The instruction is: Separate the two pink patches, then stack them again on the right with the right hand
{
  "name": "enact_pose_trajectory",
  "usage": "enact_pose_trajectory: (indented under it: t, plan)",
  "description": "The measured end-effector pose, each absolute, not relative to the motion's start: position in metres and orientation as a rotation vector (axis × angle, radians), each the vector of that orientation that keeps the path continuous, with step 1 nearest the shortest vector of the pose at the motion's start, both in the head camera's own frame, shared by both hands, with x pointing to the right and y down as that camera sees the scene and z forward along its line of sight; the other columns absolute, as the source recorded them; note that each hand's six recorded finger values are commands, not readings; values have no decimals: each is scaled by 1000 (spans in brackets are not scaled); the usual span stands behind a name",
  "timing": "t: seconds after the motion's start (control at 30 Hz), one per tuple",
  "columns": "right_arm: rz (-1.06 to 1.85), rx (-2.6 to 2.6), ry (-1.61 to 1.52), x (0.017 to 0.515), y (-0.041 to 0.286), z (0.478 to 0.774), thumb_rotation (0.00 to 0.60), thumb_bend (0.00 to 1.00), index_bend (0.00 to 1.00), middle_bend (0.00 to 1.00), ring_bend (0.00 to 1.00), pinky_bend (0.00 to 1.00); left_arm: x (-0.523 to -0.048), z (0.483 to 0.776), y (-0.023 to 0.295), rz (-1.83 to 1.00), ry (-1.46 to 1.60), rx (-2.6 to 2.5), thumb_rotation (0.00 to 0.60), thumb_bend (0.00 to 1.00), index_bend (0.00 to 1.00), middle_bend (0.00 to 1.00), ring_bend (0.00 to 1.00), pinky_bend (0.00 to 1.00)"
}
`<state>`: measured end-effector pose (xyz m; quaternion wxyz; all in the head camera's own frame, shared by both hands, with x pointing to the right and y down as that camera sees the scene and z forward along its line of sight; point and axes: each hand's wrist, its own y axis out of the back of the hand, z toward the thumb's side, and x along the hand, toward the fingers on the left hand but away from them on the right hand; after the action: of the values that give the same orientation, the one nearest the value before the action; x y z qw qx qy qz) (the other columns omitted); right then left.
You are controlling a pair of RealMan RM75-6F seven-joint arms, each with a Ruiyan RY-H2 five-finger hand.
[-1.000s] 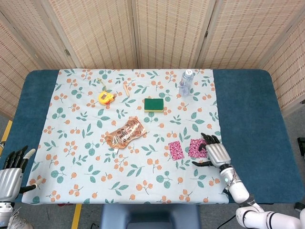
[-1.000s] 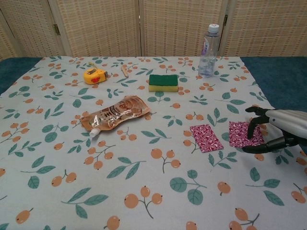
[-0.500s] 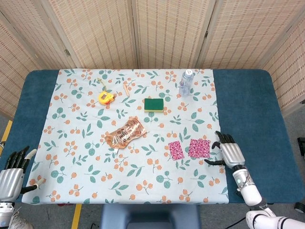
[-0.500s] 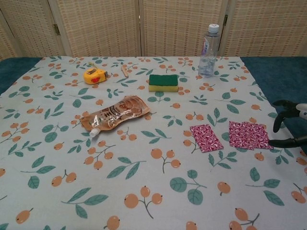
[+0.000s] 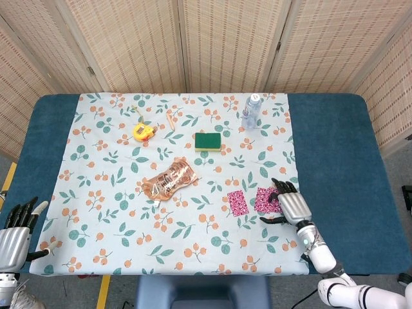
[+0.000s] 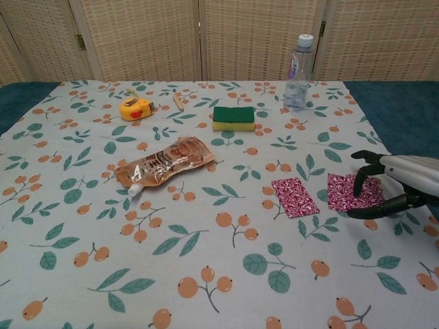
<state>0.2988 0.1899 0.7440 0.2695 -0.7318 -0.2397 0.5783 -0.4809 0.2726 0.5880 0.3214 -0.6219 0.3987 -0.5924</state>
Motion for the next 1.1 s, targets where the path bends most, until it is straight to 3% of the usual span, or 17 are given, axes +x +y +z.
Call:
enact_pose_trajectory:
  t: [0.53, 0.77, 1.1]
  plan:
    - [1651, -1910, -702, 338, 191, 739, 274, 41, 386, 33, 0, 0, -480, 591, 274, -1556, 1045, -1639, 600, 223, 144, 43, 93, 0]
    - [1577, -1955, -699, 319, 189, 733, 276, 40, 386, 33, 0, 0, -480, 590, 274, -1553, 1046, -1637, 600, 223, 144, 43, 93, 0]
    - [1550, -1995, -660, 292, 184, 748, 274, 40, 386, 33, 0, 0, -483, 589, 276, -1567, 1049, -1630, 600, 223, 144, 43, 94, 0]
